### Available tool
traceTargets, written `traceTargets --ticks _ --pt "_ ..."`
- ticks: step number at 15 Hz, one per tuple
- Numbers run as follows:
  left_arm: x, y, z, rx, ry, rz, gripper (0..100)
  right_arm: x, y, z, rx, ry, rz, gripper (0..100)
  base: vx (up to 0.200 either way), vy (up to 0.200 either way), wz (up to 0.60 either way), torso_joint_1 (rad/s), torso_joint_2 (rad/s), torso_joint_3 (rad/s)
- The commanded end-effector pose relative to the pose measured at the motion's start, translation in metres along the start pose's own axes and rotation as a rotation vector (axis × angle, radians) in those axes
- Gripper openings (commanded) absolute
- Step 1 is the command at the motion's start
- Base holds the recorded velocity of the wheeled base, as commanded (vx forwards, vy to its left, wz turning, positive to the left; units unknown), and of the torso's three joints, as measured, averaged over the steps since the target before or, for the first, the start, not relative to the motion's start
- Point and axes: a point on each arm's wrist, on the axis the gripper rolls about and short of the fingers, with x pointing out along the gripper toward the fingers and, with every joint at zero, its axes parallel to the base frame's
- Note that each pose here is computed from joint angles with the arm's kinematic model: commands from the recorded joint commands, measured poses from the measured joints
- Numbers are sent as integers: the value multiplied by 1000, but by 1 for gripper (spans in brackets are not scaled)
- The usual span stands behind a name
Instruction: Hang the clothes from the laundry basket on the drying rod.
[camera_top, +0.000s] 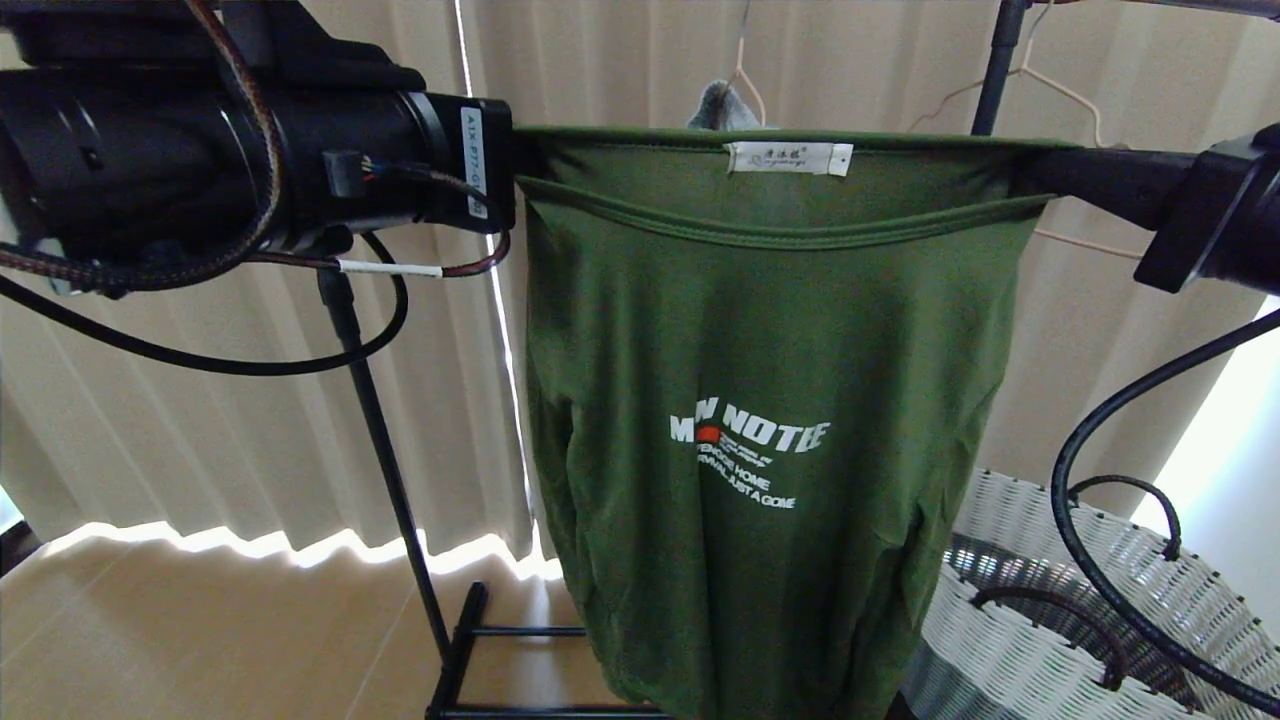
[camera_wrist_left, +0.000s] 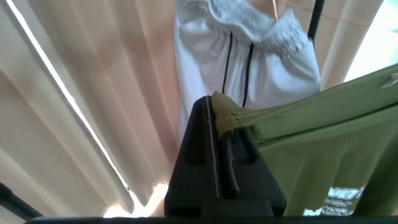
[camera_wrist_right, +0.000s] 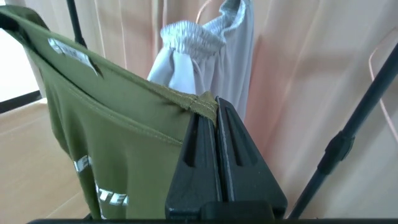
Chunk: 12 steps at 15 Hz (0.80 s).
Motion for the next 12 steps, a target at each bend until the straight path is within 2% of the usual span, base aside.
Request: traceTargets --ticks 1,7,12 --pt "-2 0 2 -1 -7 1 0 -1 0 3 0 -10 1 0 0 0 0 0 0 0" --pt "-9 -2 -11 8 36 -9 0 -2 0 -8 3 28 1 0 0 0 0 0 0 0" --pt "-8 -2 -16 9 56 -6 0 0 0 -10 4 38 1 0 0 0 0 0 0 0"
